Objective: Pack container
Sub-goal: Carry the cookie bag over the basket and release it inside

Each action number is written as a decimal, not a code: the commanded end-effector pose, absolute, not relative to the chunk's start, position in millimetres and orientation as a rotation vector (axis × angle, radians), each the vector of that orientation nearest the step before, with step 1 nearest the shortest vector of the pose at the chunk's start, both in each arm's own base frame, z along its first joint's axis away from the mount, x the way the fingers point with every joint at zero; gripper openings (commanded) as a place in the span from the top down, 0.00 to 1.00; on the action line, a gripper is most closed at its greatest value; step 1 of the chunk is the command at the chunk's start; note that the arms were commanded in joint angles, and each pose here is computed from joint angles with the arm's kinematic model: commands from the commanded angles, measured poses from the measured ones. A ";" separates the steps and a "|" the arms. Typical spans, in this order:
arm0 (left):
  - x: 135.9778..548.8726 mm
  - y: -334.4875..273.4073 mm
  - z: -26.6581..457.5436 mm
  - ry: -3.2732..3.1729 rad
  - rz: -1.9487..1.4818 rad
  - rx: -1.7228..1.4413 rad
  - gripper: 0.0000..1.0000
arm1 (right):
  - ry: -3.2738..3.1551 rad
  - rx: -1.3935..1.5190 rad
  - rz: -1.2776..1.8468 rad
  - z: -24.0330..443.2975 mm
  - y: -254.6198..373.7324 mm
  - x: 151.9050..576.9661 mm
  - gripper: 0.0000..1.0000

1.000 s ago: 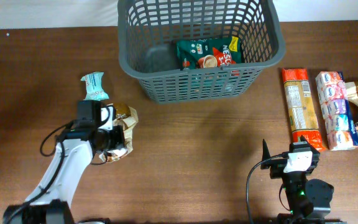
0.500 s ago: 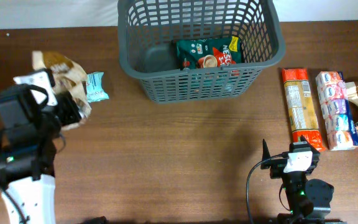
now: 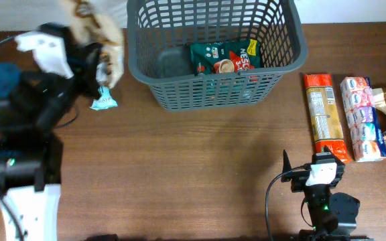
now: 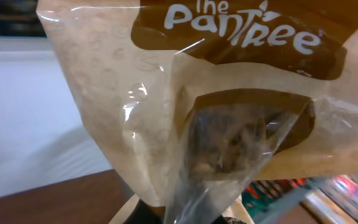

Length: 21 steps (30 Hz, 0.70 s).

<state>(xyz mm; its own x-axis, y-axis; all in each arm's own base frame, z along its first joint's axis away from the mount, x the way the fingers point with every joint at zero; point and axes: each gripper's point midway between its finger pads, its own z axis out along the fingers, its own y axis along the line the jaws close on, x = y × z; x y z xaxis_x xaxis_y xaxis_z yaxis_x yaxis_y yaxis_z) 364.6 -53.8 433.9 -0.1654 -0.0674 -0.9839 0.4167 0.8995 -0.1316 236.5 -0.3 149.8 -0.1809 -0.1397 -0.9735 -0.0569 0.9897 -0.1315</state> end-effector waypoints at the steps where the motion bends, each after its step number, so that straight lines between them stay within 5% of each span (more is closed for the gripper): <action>1: 388.8 -100.9 419.5 1.700 -0.528 0.458 0.98 | 1.757 -0.145 -0.055 147.2 2.2 236.5 0.01; 10: 454.2 -179.8 380.4 1.776 -0.607 0.688 0.98 | 1.757 -0.146 -0.055 147.2 2.3 236.5 0.01; 21: 503.6 -235.9 243.5 2.072 -0.510 0.824 0.98 | 1.757 -0.145 -0.055 147.2 2.2 236.5 0.01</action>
<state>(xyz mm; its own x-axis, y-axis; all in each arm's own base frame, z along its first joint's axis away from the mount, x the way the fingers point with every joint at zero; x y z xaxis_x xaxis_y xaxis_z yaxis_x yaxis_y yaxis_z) 490.7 -236.7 264.5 -0.4318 0.3287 -0.8399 0.7303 0.6740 -0.1117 236.5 -0.3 149.8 -0.1809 -0.1397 -0.9735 -0.0569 0.9897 -0.1315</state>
